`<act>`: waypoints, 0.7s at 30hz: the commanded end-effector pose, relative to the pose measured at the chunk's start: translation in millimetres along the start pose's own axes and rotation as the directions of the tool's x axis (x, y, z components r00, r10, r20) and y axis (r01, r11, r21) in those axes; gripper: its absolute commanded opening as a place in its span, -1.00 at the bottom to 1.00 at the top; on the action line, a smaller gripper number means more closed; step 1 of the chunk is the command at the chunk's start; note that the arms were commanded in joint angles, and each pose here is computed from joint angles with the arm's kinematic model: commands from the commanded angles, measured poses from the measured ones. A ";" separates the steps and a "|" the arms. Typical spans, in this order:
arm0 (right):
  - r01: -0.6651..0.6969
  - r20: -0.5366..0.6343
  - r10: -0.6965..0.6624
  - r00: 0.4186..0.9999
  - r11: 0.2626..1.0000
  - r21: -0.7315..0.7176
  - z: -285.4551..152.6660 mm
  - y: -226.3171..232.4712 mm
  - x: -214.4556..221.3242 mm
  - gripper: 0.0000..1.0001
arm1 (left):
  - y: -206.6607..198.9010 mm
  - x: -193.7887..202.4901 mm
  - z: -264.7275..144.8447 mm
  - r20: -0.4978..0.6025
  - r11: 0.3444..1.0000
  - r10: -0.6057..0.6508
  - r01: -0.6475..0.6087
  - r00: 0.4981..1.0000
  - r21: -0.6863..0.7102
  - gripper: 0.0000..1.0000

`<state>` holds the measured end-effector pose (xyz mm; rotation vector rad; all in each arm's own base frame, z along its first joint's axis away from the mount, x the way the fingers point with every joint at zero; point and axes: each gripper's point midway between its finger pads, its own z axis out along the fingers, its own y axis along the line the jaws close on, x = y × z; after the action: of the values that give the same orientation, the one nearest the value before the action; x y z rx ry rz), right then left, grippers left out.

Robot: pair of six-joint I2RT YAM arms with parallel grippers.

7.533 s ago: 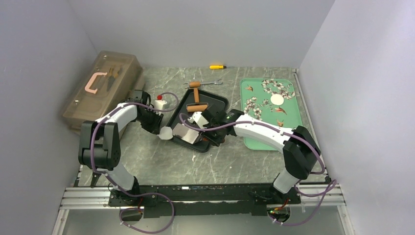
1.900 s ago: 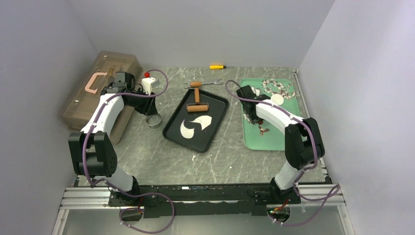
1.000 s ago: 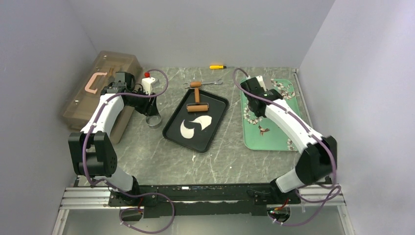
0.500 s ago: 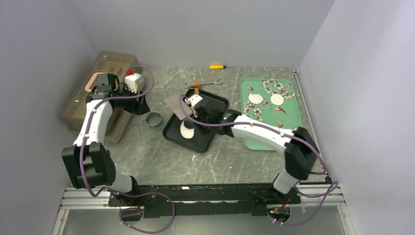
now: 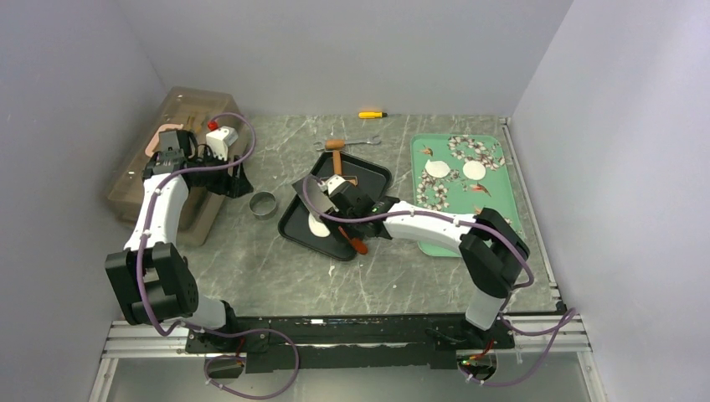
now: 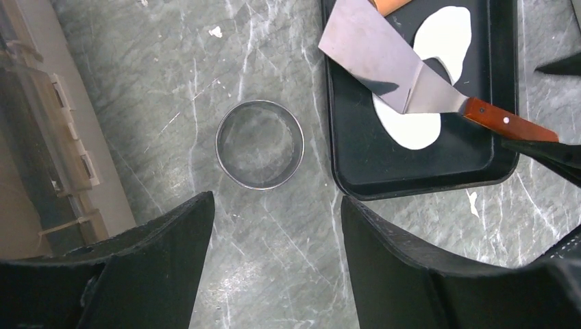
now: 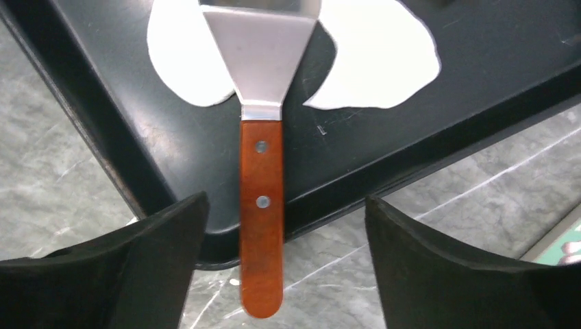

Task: Roll out the dumpling wrappers from the dough

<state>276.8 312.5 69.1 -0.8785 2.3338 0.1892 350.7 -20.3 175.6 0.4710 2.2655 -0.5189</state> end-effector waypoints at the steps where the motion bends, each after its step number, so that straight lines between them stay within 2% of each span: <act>1: -0.031 0.135 0.024 0.990 0.998 0.052 -23.5 -17.1 -42.8 0.96 | -4.8 -11.5 -4.7 0.048 0.999 0.028 -0.028 0.998 0.015 0.60; 2: -0.039 0.153 0.030 0.988 0.998 0.056 -28.6 -21.1 -47.6 0.99 | -4.9 -12.5 -5.0 0.050 0.999 0.027 -0.028 0.998 0.016 0.89; 3: -0.047 0.173 0.037 0.984 0.997 0.056 -34.4 -25.5 -52.6 0.99 | -5.3 -13.8 -5.4 0.055 0.999 0.029 -0.030 0.998 0.017 0.98; 6: -0.102 0.273 0.087 0.958 0.994 0.042 -56.6 -46.7 -72.6 0.99 | -6.2 -21.0 -6.8 0.095 0.999 0.037 -0.038 0.995 0.010 0.99; 8: -0.162 0.362 0.144 0.921 0.987 0.019 -79.4 -70.6 -87.5 0.99 | -1.1 -27.0 -6.7 0.132 0.999 0.041 -0.037 0.990 -0.026 0.99; 12: -0.323 0.551 0.251 0.796 0.946 0.037 -127.1 -147.5 -93.9 0.99 | 16.4 -37.8 -4.6 0.205 0.993 0.019 0.006 0.979 -0.121 0.99; 15: -0.472 0.669 0.265 0.694 0.870 0.145 -159.0 -217.1 -66.0 0.99 | 29.9 -38.6 -1.3 0.269 0.980 0.003 0.051 0.963 -0.193 0.99; 18: -0.591 0.729 0.256 0.635 0.768 0.246 -179.1 -266.2 -22.7 0.99 | 41.2 -36.8 -1.5 0.372 0.958 -0.001 0.108 0.928 -0.267 0.99; 21: -0.721 0.762 0.307 0.570 0.631 0.285 -179.7 -308.9 31.8 0.99 | 49.3 -41.2 -7.7 0.500 0.934 0.032 0.152 0.866 -0.322 0.99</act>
<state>362.4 53.0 234.3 0.0555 1.7877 0.0875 371.7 -1.6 156.8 0.2074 2.0936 -0.3425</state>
